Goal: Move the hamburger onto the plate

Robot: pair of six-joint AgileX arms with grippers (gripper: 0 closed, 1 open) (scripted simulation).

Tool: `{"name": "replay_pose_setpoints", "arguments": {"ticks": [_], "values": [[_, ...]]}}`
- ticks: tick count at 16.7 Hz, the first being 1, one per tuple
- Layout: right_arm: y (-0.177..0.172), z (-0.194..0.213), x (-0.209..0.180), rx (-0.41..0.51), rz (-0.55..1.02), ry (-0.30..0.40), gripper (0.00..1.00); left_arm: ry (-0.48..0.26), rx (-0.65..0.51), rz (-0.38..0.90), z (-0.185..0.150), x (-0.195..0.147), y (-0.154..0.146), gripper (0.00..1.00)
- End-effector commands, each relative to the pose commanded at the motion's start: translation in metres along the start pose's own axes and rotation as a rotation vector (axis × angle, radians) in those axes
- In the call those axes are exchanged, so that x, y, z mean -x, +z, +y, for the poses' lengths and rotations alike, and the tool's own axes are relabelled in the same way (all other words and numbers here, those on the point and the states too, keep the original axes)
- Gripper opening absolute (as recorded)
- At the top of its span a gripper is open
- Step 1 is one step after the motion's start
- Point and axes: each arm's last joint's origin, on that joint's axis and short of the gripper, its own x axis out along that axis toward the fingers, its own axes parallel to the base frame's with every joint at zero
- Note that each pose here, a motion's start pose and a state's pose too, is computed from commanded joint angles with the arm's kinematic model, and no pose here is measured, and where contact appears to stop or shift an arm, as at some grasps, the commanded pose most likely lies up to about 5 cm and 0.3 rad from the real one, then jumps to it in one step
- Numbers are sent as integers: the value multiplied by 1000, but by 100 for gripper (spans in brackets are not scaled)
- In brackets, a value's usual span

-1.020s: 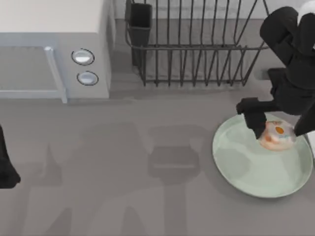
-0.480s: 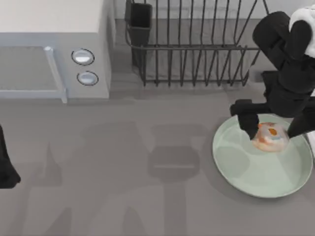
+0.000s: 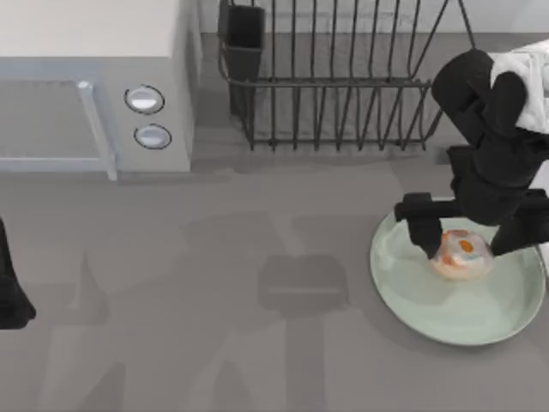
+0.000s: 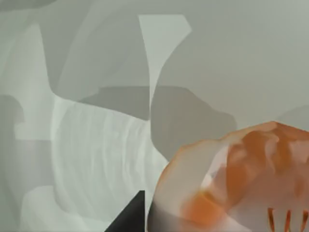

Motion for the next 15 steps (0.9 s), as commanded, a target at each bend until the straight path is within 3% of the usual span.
{"name": "replay_pose_setpoints", "arguments": {"ticks": [1,14,15], "values": [[0,0,0,0,0,0,0,0,0,0,0,0,0,100],[0,0,0,0,0,0,98,0,0,0,0,0,0,100],[0,0,0,0,0,0,100,0,0,0,0,0,0,100]]}}
